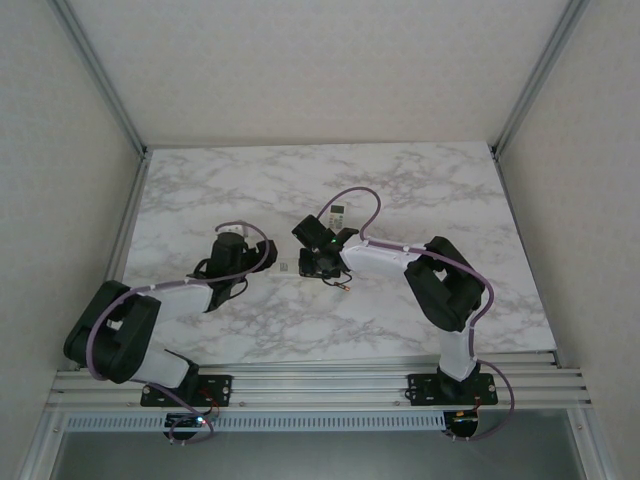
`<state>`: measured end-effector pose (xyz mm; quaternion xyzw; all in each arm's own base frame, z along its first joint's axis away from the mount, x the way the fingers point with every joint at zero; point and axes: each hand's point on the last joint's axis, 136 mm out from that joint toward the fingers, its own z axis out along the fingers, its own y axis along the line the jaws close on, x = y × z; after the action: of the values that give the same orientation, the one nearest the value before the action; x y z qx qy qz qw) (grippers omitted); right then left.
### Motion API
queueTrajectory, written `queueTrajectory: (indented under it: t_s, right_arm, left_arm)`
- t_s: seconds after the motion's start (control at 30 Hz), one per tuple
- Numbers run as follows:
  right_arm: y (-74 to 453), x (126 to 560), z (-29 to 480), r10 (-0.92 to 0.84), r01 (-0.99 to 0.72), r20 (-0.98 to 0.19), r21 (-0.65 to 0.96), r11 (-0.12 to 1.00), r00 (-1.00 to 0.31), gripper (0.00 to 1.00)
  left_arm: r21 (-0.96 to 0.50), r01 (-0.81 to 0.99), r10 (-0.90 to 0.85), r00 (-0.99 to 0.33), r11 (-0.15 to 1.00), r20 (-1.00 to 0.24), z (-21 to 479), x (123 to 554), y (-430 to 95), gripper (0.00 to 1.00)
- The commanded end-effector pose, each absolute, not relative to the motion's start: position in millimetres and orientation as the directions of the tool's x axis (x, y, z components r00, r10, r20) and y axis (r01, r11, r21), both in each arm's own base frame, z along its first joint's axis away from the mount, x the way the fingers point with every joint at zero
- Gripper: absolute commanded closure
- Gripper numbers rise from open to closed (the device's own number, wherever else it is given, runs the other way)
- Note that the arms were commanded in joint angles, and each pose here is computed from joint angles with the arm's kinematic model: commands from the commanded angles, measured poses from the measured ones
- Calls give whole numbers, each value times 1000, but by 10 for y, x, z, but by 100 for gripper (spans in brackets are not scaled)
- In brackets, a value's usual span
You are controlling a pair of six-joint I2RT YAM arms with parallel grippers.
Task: Load the batteries into the remote control
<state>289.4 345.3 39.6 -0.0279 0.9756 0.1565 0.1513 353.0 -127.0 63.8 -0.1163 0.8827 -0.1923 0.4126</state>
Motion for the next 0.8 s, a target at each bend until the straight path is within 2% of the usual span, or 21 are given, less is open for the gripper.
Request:
queueTrajectory:
  t_s: [0.0,0.23,0.4,0.5,0.63,0.77]
  right_arm:
    - [3491,2968,400,-9,-108,-312,303,947,-950,76]
    - [3582,2970,350,-24,-121,-292,319,940,-956,80]
    - [3647,2963,411,-50,-163,-312,347,924,-949,81]
    - [3628,2972,421,-57,-170,-323,336,926,-945,79]
    - [3607,2974,428,-62,-173,-324,323,931,-944,72]
    - [3595,2964,489,-60,-174,-330,327,929,-942,71]
  left_arm:
    - [-451,-56,-367,-675,891,-640,554,3555,-1323,19]
    - [-461,-63,-353,-737,885,-577,343,3565,-1425,26]
    - [-491,-55,-357,-756,870,-548,289,3557,-1498,37]
    - [-498,-54,-358,-762,866,-540,271,3556,-1519,38]
    - [-499,-56,-361,-761,865,-540,276,3553,-1515,39]
    - [-500,-58,-363,-760,864,-540,282,3553,-1510,39]
